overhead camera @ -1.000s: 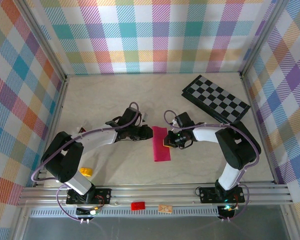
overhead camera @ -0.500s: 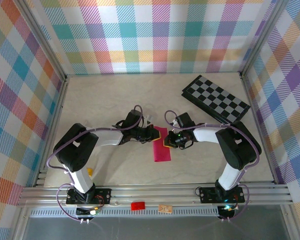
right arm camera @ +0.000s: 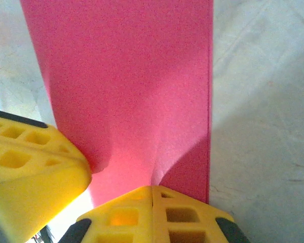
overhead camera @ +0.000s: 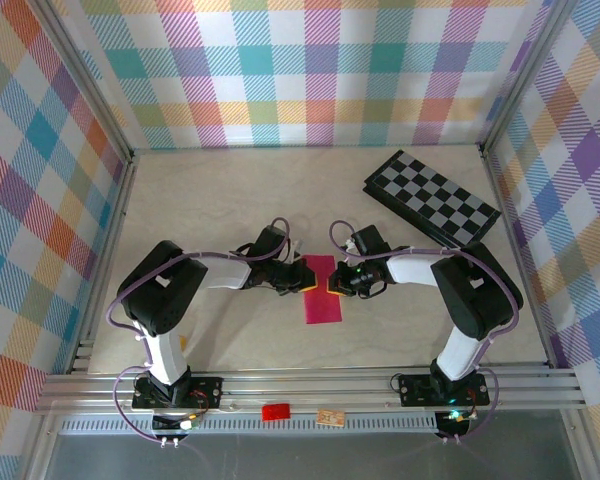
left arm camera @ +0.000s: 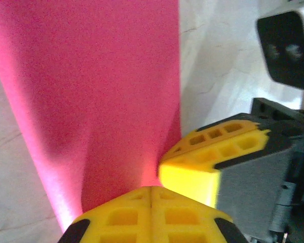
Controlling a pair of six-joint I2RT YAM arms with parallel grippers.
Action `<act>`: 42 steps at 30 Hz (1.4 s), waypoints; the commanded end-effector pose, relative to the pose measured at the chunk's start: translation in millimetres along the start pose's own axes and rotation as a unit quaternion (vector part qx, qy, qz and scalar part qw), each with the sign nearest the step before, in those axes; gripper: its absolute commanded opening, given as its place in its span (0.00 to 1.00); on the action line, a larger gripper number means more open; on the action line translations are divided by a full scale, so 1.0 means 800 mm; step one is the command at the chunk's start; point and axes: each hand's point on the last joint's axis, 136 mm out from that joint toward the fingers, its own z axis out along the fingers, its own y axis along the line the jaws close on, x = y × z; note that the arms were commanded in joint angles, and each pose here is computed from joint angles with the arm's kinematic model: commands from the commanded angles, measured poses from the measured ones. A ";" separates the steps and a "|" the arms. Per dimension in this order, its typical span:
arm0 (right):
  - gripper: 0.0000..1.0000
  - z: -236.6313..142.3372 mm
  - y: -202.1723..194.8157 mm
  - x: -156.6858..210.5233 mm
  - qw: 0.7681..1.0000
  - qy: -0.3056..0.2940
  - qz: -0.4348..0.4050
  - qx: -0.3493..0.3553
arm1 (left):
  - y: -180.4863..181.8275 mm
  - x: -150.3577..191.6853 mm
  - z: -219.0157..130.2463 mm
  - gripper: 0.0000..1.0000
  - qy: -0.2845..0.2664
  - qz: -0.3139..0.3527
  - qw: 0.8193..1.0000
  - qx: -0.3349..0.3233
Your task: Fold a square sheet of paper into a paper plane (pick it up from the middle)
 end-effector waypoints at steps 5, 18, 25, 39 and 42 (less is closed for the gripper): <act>0.00 0.009 -0.060 0.042 0.995 0.043 0.055 0.077 | 0.059 0.014 -0.001 0.00 0.016 0.001 0.996 -0.093; 0.00 0.008 -0.065 0.044 0.994 0.041 0.056 0.084 | 0.007 -0.010 -0.018 0.00 0.007 0.032 0.998 -0.050; 0.00 0.008 -0.066 0.045 0.994 0.039 0.057 0.084 | -0.007 -0.026 -0.013 0.00 0.008 0.030 0.999 -0.027; 0.00 0.009 -0.065 0.044 0.994 0.038 0.057 0.083 | 0.079 -0.016 0.000 0.00 0.039 -0.004 0.993 -0.108; 0.00 0.008 -0.067 0.045 0.994 0.040 0.057 0.085 | 0.055 -0.027 -0.008 0.00 0.035 0.010 0.995 -0.093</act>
